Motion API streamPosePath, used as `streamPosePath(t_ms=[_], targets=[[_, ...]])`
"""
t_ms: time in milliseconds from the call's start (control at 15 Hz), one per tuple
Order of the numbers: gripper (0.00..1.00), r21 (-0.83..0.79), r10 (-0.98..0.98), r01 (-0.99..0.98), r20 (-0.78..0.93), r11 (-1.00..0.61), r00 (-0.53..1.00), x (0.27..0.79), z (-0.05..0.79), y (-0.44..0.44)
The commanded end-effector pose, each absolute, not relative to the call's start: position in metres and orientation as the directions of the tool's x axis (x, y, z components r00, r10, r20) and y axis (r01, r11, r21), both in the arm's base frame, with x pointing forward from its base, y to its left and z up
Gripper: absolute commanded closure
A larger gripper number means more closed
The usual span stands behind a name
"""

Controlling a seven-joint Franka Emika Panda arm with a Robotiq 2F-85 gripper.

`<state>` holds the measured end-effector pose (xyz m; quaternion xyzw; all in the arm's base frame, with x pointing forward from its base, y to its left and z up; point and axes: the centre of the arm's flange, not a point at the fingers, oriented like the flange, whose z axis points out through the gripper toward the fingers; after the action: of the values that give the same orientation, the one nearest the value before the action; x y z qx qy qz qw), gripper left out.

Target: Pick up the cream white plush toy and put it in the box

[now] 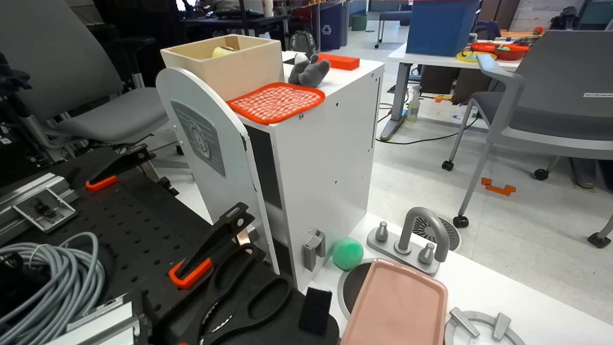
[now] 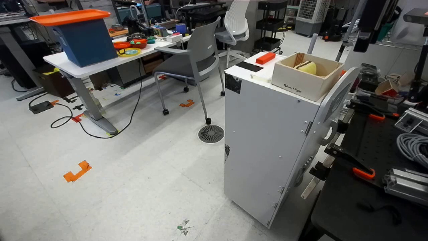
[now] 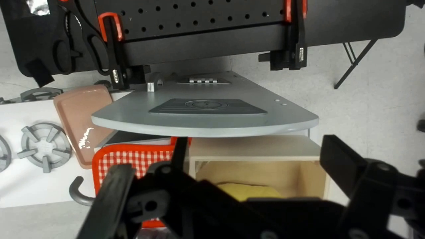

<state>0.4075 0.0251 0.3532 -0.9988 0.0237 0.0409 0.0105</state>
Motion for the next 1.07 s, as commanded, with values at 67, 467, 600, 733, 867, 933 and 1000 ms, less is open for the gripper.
streamPosePath(t_ms=[67,467,600,733,867,933,1000], targets=[[0.0,-0.02,-0.082,-0.083,-0.071,-0.996,0.994,0.409,0.357,0.025],[0.0,-0.013,-0.153,-0.153,0.008,-0.988,0.988,0.4,0.387,0.037],[0.0,-0.014,-0.162,-0.162,0.04,-0.987,0.986,0.396,0.4,0.042],[0.0,-0.02,-0.164,-0.163,0.08,-0.986,0.983,0.392,0.416,0.049],[0.0,-0.025,-0.166,-0.164,0.114,-0.986,0.979,0.387,0.429,0.053],[0.0,-0.029,-0.168,-0.165,0.133,-0.986,0.977,0.384,0.436,0.054],[0.0,-0.032,-0.168,-0.165,0.152,-0.986,0.974,0.382,0.442,0.054]])
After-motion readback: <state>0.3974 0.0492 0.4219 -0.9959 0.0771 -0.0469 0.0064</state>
